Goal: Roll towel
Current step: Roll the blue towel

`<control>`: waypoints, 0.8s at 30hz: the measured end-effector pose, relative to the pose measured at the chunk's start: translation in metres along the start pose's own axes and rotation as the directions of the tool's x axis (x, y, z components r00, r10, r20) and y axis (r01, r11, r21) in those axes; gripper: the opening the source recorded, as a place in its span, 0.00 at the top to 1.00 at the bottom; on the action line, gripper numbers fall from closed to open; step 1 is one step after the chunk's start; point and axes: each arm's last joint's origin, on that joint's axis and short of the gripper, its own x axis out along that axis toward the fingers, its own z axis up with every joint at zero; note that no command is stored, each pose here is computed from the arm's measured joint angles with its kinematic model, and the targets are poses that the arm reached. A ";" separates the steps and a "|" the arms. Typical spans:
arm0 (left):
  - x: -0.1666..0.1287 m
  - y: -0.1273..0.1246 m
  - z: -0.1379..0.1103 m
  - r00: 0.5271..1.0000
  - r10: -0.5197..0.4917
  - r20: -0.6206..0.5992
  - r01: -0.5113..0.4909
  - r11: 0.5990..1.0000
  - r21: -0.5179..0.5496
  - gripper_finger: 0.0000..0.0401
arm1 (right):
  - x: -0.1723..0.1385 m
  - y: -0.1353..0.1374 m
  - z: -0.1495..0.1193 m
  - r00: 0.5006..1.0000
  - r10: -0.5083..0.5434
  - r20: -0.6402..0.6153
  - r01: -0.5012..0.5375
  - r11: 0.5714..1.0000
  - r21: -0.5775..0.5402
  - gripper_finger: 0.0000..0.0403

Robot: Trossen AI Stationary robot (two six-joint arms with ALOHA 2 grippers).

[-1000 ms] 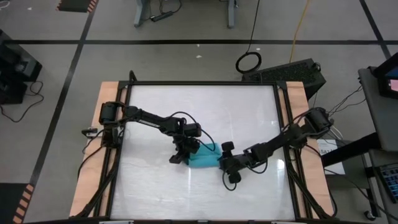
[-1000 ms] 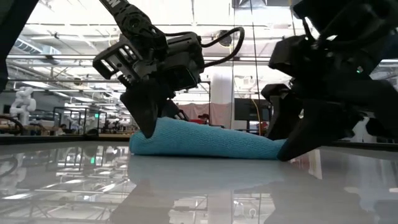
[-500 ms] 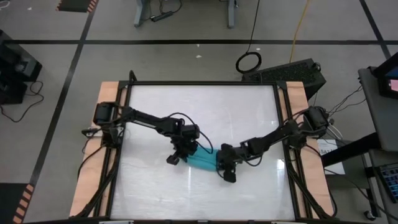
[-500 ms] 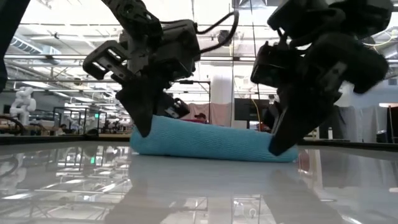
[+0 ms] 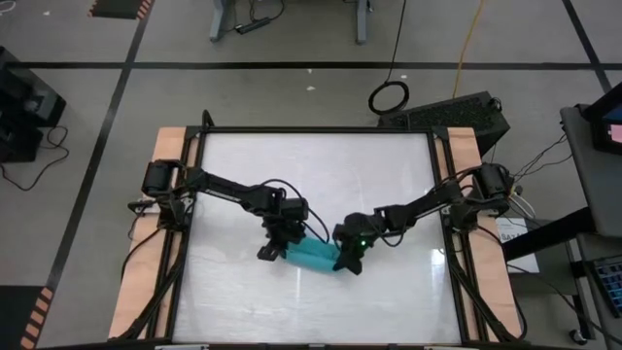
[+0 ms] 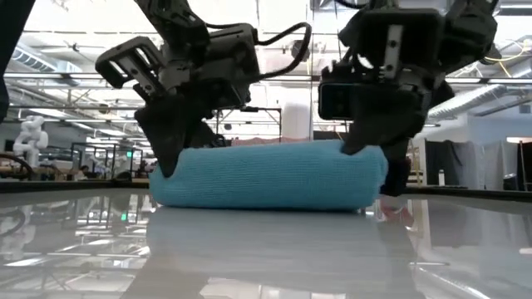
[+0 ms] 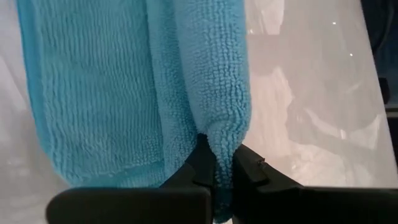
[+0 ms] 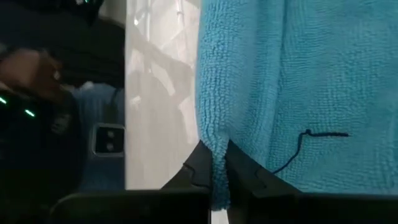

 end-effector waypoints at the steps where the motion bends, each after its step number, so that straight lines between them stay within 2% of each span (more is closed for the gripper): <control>1: 0.000 0.001 -0.002 1.000 -0.002 -0.009 0.002 1.000 -0.019 0.96 | 0.000 -0.003 0.002 1.000 0.000 0.000 0.000 1.000 0.028 0.99; 11: 0.002 0.004 -0.006 1.000 0.014 -0.018 -0.015 0.995 -0.096 0.96 | -0.001 -0.032 0.013 0.998 0.024 -0.055 -0.009 0.968 0.253 0.99; 19: 0.000 0.009 -0.008 0.997 0.072 -0.034 -0.076 0.989 -0.130 0.95 | -0.002 -0.040 0.016 0.998 0.023 -0.056 -0.005 0.950 0.311 0.98; 24: 0.000 0.011 -0.009 0.989 0.139 -0.053 -0.145 0.982 -0.125 0.84 | -0.004 -0.042 0.018 0.999 0.023 -0.049 -0.005 0.941 0.339 0.98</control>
